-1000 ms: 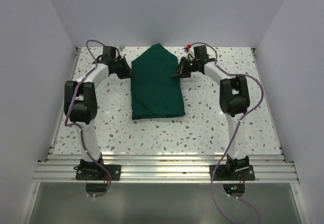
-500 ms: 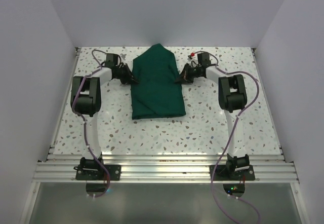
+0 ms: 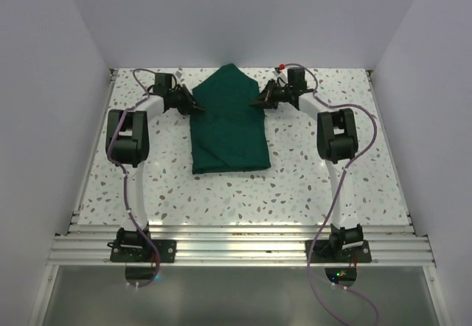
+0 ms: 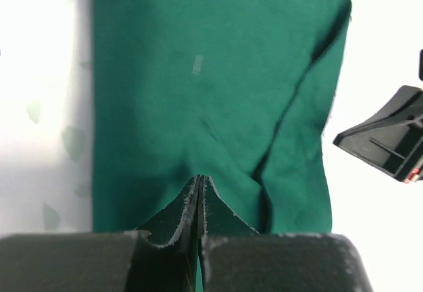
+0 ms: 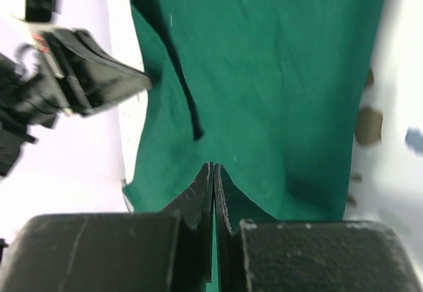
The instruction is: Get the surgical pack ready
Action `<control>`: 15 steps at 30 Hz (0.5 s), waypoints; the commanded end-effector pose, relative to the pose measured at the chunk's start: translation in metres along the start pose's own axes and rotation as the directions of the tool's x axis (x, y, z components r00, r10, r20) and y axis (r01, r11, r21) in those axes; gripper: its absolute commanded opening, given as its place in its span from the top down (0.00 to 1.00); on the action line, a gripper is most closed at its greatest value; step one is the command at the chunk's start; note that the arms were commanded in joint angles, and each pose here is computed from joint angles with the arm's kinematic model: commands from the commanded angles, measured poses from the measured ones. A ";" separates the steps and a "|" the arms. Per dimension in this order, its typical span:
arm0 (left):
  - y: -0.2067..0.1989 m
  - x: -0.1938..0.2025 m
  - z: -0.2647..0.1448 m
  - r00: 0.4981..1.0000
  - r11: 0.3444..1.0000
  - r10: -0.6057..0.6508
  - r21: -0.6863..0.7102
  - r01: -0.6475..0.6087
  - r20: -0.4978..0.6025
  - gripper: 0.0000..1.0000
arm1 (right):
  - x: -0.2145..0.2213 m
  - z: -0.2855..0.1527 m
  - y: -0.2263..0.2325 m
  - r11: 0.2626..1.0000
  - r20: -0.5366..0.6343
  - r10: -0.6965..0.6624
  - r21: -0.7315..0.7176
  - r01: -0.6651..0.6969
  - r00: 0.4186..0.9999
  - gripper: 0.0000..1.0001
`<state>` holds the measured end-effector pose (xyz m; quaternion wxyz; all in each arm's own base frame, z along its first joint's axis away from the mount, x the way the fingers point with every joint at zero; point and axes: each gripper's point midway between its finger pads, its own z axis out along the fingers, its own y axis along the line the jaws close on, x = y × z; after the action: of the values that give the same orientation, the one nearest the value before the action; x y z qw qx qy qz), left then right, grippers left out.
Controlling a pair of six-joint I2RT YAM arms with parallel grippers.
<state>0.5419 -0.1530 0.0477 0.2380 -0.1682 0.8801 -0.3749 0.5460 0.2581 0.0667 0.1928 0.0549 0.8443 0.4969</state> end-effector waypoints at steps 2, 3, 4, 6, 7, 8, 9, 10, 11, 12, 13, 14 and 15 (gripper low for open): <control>0.018 -0.011 0.014 0.998 0.998 -0.065 0.024 0.064 0.025 0.97 | -0.007 0.015 -0.002 0.998 0.021 0.041 -0.055 -0.040 0.999 1.00; 0.022 -0.012 0.015 0.997 0.997 -0.072 0.023 0.071 0.029 0.97 | -0.004 0.021 -0.013 0.997 0.015 0.063 -0.045 -0.062 0.998 1.00; 0.026 -0.015 0.015 0.996 0.996 -0.085 0.027 0.084 0.033 0.97 | -0.007 0.023 -0.015 0.997 0.027 0.063 -0.052 -0.061 0.998 1.00; 0.031 -0.018 0.020 0.993 0.993 -0.110 0.042 0.108 0.040 0.97 | -0.011 0.030 -0.022 0.996 0.044 0.068 -0.053 -0.066 0.997 1.00; 0.032 -0.021 0.019 0.992 0.992 -0.118 0.055 0.115 0.045 0.97 | -0.012 0.032 -0.024 0.996 0.050 0.075 -0.052 -0.073 0.996 1.00; 0.034 -0.025 0.020 0.990 0.990 -0.134 0.062 0.130 0.052 0.97 | -0.015 0.034 -0.027 0.996 0.061 0.077 -0.046 -0.074 0.995 1.00; 0.034 -0.028 0.021 0.989 0.989 -0.135 0.069 0.130 0.060 0.97 | -0.019 0.037 -0.029 0.996 0.071 0.073 -0.047 -0.069 0.995 1.00; 0.031 -0.034 0.021 0.989 0.989 -0.129 0.089 0.122 0.078 0.97 | -0.024 0.039 -0.028 0.997 0.083 0.070 -0.047 -0.066 0.994 1.00; 0.028 -0.039 0.023 0.987 0.986 -0.137 0.104 0.128 0.086 0.96 | -0.028 0.039 -0.028 0.997 0.095 0.066 -0.045 -0.062 0.993 1.00; 0.026 -0.042 0.024 0.986 0.985 -0.141 0.114 0.130 0.090 0.96 | -0.032 0.041 -0.032 0.997 0.108 0.069 -0.033 -0.066 0.992 1.00; 0.024 -0.046 0.027 0.984 0.982 -0.151 0.126 0.139 0.093 0.96 | -0.041 0.042 -0.031 0.997 0.126 0.066 -0.037 -0.062 0.990 1.00; 0.023 -0.048 0.029 0.983 0.981 -0.156 0.132 0.143 0.095 0.96 | -0.043 0.044 -0.033 0.997 0.130 0.073 -0.029 -0.070 0.989 1.00; 0.023 -0.051 0.030 0.982 0.980 -0.160 0.137 0.146 0.098 0.95 | -0.054 0.045 -0.028 0.998 0.163 0.062 -0.024 -0.058 0.985 1.00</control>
<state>0.5737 -0.1394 0.0246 0.2361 -0.2289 0.8401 -0.4315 0.5877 0.2672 0.0264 0.2016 0.1046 0.8251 0.5174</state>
